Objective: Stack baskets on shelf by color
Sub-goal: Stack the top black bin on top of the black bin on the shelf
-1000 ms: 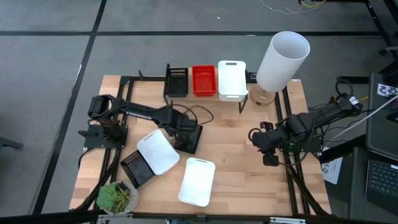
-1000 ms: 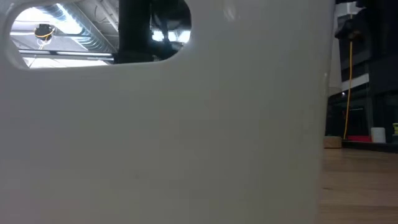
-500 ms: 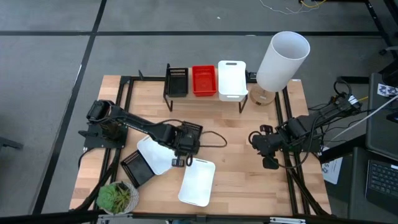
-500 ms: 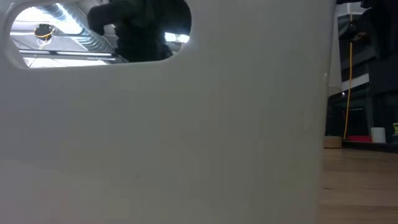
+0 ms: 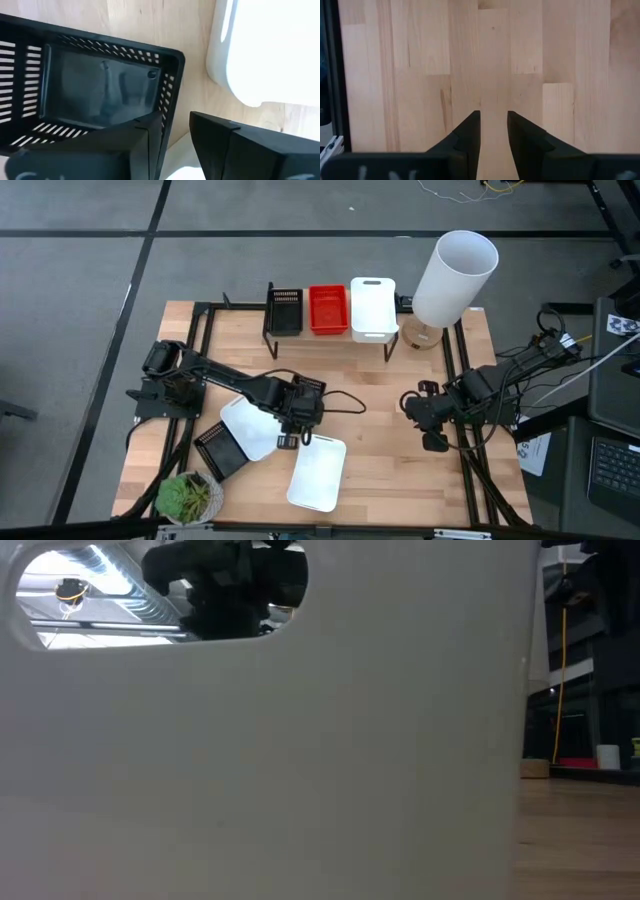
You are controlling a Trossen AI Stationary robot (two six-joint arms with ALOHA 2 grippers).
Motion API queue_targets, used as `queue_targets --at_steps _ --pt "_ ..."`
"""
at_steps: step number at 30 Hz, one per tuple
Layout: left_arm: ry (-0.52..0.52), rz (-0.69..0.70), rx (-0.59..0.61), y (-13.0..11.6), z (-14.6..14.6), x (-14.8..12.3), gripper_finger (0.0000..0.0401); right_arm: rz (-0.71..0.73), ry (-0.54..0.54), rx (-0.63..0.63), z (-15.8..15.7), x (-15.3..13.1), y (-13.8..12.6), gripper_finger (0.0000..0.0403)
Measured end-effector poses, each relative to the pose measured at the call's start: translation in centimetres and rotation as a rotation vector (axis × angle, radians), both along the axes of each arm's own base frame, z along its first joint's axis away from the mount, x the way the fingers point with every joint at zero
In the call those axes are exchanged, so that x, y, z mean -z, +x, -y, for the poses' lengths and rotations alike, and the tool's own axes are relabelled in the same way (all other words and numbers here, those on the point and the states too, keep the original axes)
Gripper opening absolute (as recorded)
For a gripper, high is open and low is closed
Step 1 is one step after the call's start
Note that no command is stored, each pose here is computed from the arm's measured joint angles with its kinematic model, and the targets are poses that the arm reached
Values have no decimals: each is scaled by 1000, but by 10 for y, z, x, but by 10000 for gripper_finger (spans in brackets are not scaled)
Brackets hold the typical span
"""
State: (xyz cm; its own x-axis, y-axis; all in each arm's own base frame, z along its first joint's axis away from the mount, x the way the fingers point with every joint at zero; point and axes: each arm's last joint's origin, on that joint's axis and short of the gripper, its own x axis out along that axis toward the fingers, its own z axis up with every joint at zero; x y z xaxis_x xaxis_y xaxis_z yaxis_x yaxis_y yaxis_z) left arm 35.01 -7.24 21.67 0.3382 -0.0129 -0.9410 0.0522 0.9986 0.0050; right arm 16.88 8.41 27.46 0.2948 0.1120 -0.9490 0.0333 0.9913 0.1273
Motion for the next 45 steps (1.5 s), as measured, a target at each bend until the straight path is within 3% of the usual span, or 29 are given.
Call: queue_targets --at_steps 8,15,25,33,45 --pt "10 -6 22 -7 -1 24 94 -3 -2 0 0 0 0 97" --pt "115 64 5 -4 -6 30 94 -4 -2 1 0 0 0 97" --pt "97 56 10 -11 -14 51 94 -1 0 3 0 0 0 97" --pt "97 52 9 -12 -15 52 94 24 -2 10 0 -1 2 97" --pt "89 54 9 -12 -14 52 94 224 -185 24 2 -6 13 97"
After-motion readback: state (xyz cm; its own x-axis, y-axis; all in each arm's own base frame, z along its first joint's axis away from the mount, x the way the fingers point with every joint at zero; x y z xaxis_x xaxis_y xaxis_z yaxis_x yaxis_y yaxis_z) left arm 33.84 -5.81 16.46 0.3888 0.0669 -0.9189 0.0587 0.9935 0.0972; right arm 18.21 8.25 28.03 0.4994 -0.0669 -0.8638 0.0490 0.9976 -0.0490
